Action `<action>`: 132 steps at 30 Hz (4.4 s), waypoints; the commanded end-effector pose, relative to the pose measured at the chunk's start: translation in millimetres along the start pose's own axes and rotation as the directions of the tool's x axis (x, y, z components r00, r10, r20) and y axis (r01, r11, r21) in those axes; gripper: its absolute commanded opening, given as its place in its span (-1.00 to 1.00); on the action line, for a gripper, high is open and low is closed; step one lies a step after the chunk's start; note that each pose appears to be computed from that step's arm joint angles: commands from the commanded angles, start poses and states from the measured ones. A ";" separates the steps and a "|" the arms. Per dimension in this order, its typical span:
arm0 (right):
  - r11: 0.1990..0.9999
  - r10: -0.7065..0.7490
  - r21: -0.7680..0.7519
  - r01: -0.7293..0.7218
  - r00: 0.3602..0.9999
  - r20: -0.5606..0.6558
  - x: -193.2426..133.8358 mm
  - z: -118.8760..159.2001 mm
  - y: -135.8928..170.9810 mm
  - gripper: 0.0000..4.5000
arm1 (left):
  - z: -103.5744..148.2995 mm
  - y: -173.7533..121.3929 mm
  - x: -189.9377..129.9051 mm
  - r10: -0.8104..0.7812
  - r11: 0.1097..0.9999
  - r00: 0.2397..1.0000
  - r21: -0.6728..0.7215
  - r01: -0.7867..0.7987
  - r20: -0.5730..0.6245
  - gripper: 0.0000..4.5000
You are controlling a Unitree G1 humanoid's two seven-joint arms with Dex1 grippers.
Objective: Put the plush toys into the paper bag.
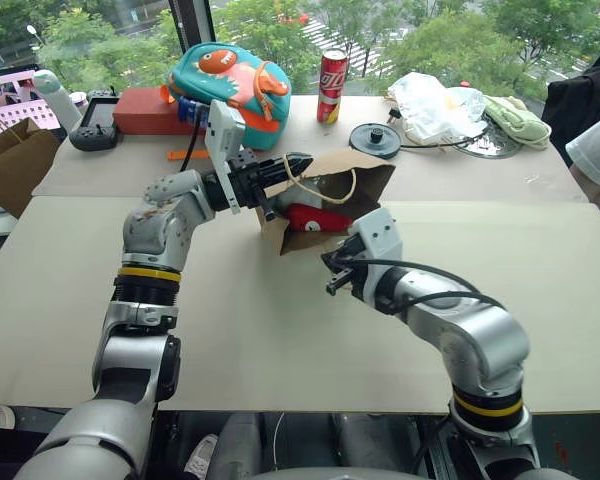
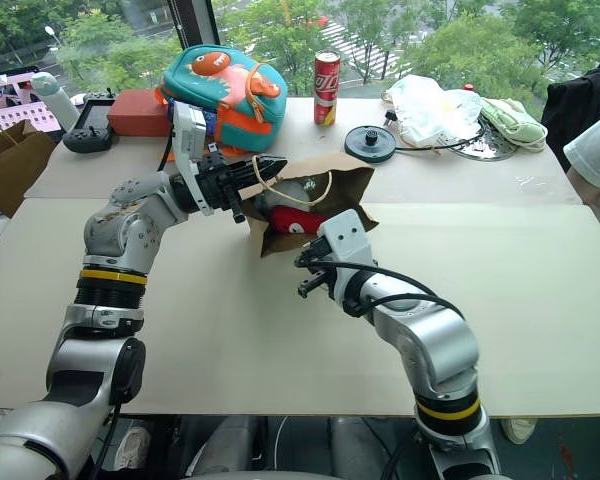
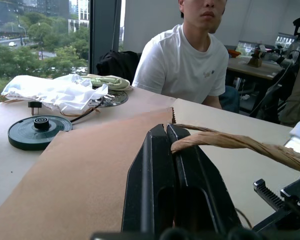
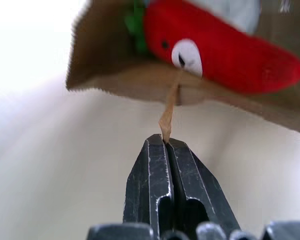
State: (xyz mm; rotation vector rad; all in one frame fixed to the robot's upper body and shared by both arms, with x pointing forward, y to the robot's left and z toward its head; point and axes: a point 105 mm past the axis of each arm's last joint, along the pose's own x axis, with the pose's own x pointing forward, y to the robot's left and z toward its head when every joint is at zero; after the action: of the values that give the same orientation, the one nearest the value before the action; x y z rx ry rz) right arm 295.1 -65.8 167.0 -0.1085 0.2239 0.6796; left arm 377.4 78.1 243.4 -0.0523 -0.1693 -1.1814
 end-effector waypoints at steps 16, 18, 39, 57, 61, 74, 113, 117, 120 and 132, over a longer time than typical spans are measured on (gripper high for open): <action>0.991 0.088 -0.111 -0.069 0.980 0.176 -18.7 61.4 19.6 -0.94 | -6.0 -9.0 -0.4 -0.035 0.979 0.999 -0.200 0.033 -0.007 -1.00; 0.993 0.081 -0.103 -0.066 0.986 0.146 -17.3 54.3 18.4 -0.94 | -6.7 -13.9 1.7 -0.069 0.982 0.997 -0.179 0.064 -0.021 -1.00; 0.990 -0.089 -0.100 0.098 0.992 0.094 -32.8 49.9 -25.6 -0.33 | -4.0 -16.0 9.2 -0.117 0.980 0.992 -0.171 0.106 -0.051 -0.30; 0.959 0.232 -0.241 -0.147 0.896 0.379 -103.4 115.5 -2.8 0.99 | 33.9 -16.7 -34.6 -0.026 0.948 0.999 -0.317 0.035 0.034 1.00; 0.936 0.317 -0.245 -0.251 0.904 0.285 -114.7 95.3 3.8 0.88 | 2.0 -24.8 -52.0 0.010 0.963 0.997 -0.269 -0.032 -0.083 1.00; 0.953 0.231 -0.199 -0.229 0.973 -0.013 -75.5 26.8 -2.1 -0.97 | -42.3 -39.5 -54.8 0.022 0.999 0.982 -0.040 -0.030 -0.187 1.00; 0.980 0.004 -0.198 0.002 1.000 0.030 3.4 40.0 -26.6 -0.97 | -93.9 -53.0 -4.4 0.161 0.987 0.959 0.018 -0.161 -0.235 1.00; 0.981 0.001 -0.193 0.004 1.000 0.028 3.0 39.0 -26.7 -0.97 | -94.4 -57.4 1.5 0.159 0.987 0.962 0.010 -0.160 -0.222 1.00; 0.982 -0.002 -0.189 0.008 1.000 0.029 2.9 38.9 -26.8 -1.00 | -95.6 -57.5 3.0 0.173 0.984 0.961 0.001 -0.177 -0.214 0.77; 0.982 0.005 -0.188 0.001 0.999 0.034 2.7 41.3 -25.2 -1.00 | -98.0 -52.3 1.7 0.220 0.976 0.949 0.038 -0.217 -0.226 -1.00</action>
State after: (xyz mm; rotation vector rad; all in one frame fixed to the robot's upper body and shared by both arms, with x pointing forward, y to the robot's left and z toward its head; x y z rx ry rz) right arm 321.6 -75.0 192.7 -0.2798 0.1768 0.7113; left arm 339.9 46.9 132.9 0.0499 0.0903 -0.9567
